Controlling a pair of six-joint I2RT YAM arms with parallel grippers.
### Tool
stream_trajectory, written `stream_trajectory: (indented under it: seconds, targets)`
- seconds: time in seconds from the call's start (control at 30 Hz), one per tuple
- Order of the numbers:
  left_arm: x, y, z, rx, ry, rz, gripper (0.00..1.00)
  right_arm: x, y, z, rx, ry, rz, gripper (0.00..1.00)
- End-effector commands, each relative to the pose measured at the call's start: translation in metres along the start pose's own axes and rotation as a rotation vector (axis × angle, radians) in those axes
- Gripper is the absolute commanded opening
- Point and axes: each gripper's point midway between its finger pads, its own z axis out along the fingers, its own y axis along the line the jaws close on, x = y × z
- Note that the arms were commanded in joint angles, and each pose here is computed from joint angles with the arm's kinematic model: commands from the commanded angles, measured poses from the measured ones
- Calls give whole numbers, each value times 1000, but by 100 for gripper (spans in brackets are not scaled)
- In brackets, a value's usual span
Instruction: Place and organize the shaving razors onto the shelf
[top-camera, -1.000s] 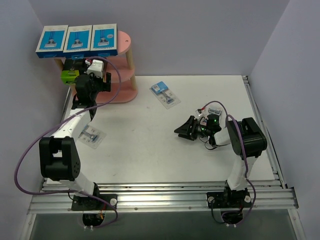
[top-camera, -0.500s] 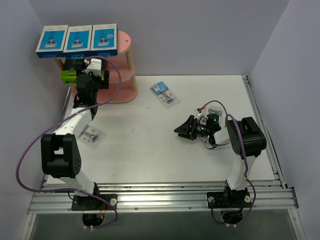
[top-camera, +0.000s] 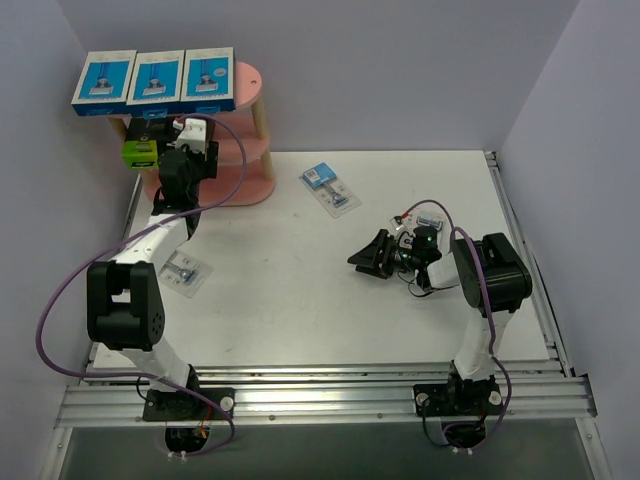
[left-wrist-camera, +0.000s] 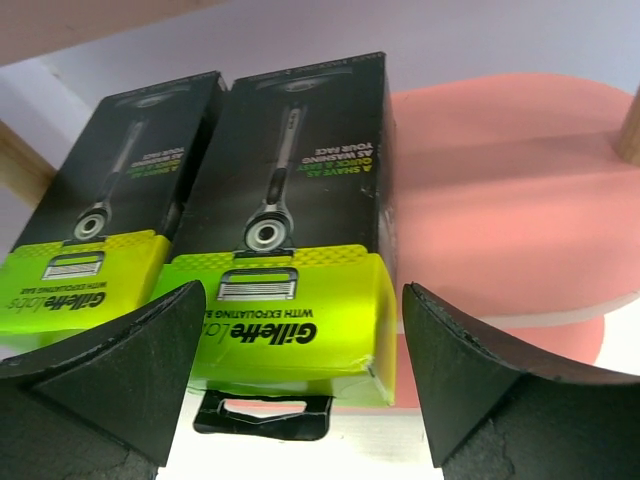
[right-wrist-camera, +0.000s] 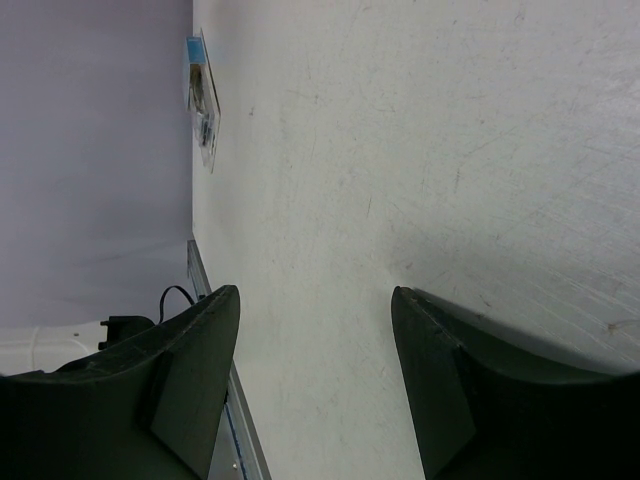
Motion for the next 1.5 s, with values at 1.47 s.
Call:
stream_trajectory:
  seconds: [1.47]
  targets:
    - [-26, 17, 21, -179, -96, -42, 92, 54, -104, -12, 372, 58, 208, 60]
